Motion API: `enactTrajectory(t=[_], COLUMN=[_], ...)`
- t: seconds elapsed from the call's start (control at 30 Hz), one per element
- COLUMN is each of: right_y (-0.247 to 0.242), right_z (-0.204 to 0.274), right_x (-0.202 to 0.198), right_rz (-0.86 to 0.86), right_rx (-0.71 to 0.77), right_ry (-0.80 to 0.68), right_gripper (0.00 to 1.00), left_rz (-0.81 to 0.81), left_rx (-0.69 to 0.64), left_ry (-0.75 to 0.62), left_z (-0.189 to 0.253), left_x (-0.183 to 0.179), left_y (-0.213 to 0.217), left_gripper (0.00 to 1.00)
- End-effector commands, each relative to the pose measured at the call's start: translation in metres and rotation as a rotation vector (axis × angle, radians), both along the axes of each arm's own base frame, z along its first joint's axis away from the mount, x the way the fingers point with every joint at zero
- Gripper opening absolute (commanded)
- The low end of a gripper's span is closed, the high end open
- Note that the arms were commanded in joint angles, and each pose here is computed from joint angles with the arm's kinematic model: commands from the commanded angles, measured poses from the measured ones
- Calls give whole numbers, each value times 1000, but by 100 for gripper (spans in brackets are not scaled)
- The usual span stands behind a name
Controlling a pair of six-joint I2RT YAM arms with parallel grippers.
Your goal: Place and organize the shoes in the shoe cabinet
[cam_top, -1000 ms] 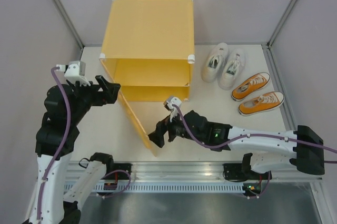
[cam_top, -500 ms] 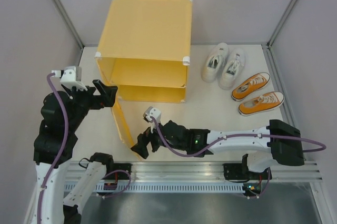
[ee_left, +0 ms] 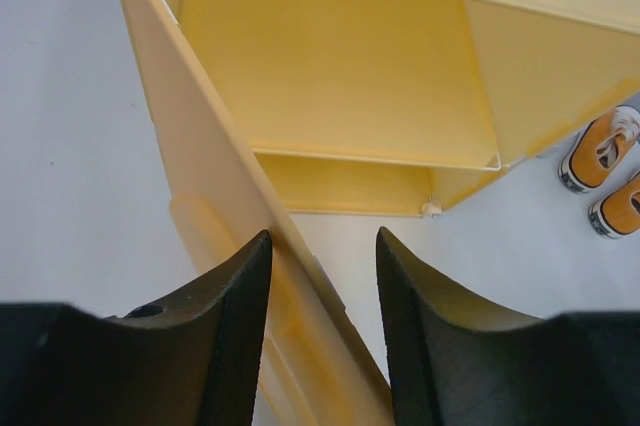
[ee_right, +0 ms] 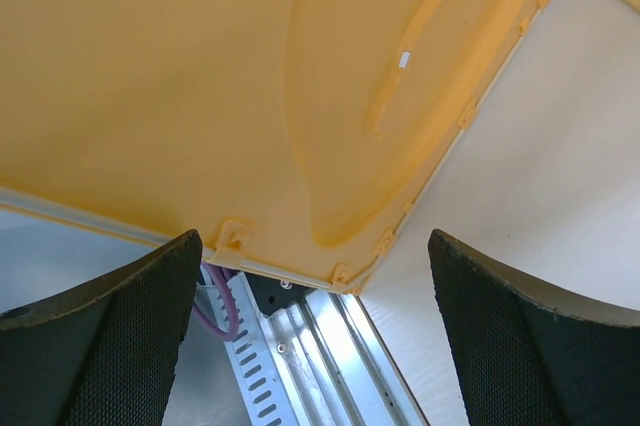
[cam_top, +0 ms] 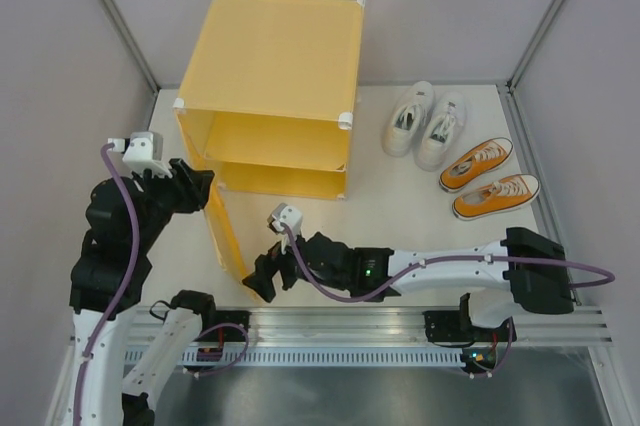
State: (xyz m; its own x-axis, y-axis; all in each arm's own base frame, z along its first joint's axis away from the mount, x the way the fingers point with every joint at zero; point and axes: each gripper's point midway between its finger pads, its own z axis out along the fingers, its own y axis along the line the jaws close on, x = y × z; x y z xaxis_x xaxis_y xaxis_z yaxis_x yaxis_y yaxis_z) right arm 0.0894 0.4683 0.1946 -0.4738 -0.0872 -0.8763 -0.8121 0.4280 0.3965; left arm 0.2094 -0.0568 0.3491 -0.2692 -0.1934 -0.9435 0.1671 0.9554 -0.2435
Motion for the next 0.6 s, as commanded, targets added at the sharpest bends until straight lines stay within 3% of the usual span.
enactTrajectory(t=[0.0, 0.07, 0.1, 0.23, 0.37, 0.57], right_y=[-16, -34, -44, -95, -150, -191], right_z=[37, 33, 42, 44, 50, 67], right_x=[2, 16, 22, 67, 130, 184], right_rz=[-50, -139, -178, -382, -565, -702], right_rx=[81, 42, 58, 69, 125, 218], right_ry=[-29, -40, -41, 6, 24, 43], right_gripper=[98, 98, 98, 98, 98, 98], left_rz=[-22, -22, -23, -33, -64, -118], left_rx=[38, 41, 42, 36, 23, 22], left_ry=[12, 35, 38, 27, -3, -8], left_z=[-10, -15, -15, -7, 4, 4], left_x=[0, 1, 1, -3, -8, -12], left_y=[-1, -1, -1, -3, -7, -15], left_gripper=[49, 46, 37, 22, 20, 13])
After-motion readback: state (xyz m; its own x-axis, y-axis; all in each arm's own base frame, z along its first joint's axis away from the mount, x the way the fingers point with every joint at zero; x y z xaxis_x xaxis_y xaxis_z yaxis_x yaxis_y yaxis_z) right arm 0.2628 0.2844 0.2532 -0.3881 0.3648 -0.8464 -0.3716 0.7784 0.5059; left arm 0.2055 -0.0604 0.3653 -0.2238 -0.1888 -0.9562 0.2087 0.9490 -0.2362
